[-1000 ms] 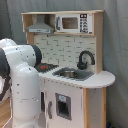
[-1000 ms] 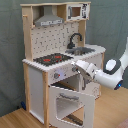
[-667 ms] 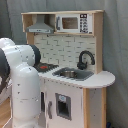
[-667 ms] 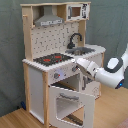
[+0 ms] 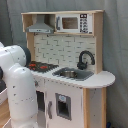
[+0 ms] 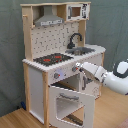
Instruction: Play with the kitchen
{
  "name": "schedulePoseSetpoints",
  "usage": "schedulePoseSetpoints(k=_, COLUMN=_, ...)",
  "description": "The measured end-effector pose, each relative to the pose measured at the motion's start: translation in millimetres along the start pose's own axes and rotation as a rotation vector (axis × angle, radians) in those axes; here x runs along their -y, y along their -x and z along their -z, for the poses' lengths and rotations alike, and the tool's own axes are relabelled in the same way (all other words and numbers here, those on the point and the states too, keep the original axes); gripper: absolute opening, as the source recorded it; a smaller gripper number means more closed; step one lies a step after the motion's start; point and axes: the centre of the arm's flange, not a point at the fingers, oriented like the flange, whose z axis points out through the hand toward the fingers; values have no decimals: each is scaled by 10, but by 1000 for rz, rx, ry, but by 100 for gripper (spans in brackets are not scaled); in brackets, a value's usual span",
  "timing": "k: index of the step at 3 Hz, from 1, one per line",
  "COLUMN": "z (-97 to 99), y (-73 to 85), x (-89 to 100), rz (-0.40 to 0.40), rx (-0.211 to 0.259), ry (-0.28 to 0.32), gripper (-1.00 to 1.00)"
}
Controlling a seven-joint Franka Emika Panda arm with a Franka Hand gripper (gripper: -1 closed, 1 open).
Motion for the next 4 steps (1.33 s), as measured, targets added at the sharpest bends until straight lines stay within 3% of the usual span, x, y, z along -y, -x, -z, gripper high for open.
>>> schedulePoseSetpoints(k=2, z=257, y=-397, x=-91, rz=-57, rx=-13, ry=14, gripper=100)
schedulePoseSetpoints(k=4, z=453, y=-750, x=15, rz=-136, rx=-18, ry=25, gripper=100)
